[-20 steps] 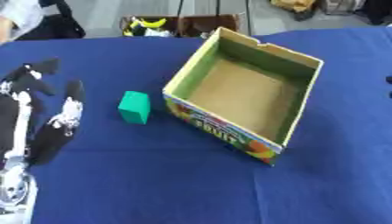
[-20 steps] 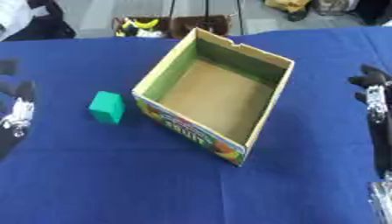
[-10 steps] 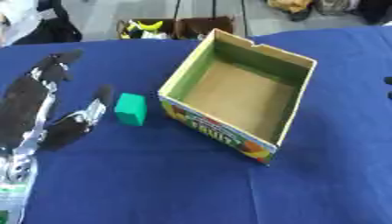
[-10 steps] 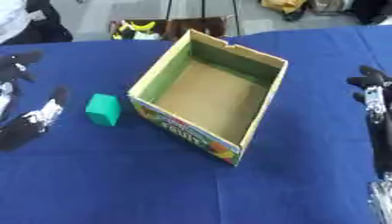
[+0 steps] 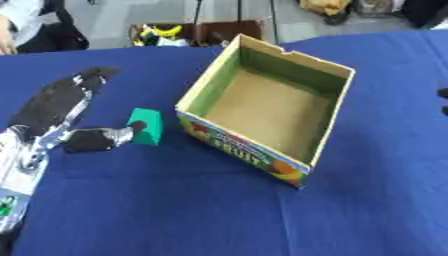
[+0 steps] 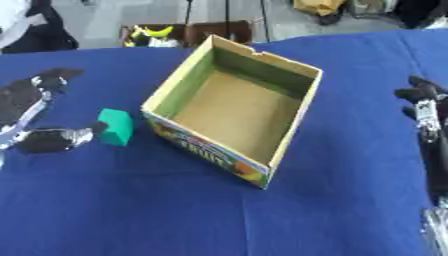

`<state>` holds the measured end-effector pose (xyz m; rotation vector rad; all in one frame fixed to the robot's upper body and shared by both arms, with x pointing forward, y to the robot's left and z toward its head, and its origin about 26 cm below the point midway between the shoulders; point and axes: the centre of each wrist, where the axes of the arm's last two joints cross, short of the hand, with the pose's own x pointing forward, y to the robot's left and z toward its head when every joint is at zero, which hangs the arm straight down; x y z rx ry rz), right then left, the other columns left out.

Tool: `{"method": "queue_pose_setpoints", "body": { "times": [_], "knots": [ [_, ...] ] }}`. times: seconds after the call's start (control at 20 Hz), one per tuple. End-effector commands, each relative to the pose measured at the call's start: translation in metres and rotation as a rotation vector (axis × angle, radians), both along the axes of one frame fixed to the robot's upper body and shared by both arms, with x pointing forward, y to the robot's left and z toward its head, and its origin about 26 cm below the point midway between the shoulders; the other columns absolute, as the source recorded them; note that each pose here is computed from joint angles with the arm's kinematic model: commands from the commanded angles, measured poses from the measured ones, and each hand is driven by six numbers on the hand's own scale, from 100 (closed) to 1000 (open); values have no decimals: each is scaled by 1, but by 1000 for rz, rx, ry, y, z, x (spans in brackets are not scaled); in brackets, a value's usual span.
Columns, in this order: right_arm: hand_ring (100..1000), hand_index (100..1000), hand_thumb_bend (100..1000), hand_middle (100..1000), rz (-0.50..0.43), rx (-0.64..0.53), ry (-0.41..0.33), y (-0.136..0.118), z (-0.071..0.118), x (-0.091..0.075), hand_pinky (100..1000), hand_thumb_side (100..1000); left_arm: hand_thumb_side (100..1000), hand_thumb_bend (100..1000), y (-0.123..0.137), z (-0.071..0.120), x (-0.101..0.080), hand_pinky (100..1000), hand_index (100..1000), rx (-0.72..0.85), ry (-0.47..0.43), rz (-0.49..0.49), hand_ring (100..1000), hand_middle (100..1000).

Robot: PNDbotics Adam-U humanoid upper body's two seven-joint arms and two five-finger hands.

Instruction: Pick up objects on the table and place them in the box.

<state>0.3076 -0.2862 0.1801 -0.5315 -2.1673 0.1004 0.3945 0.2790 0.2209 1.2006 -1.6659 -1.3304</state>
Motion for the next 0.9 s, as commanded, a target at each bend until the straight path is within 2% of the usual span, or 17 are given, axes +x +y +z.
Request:
{"method": "queue_pose_setpoints", "body": {
  "times": [0.05,0.2,0.35,0.65,0.75,0.9],
  "knots": [
    [882,874,100,710,4,-29,-19,-2,7,-1,852,936,728,564,16,10,9,585,1000,70,58,21,743,888],
    [883,873,100,710,4,-33,-15,-3,6,-1,852,934,672,511,26,15,15,595,1000,117,113,24,757,923],
    [883,873,100,710,6,-36,-12,-3,6,-1,852,935,626,421,30,21,17,597,1000,159,158,16,762,943],
    [882,872,100,707,10,-41,-7,-3,5,-1,852,934,580,336,32,30,22,600,1000,196,257,13,766,964],
    [881,871,100,707,11,-42,-5,-3,5,-1,852,934,574,332,32,34,24,605,1000,216,288,19,768,973],
    [881,871,100,706,12,-46,-3,-3,5,-1,852,934,574,385,34,37,26,618,1000,250,342,30,778,993]
  ]
}}
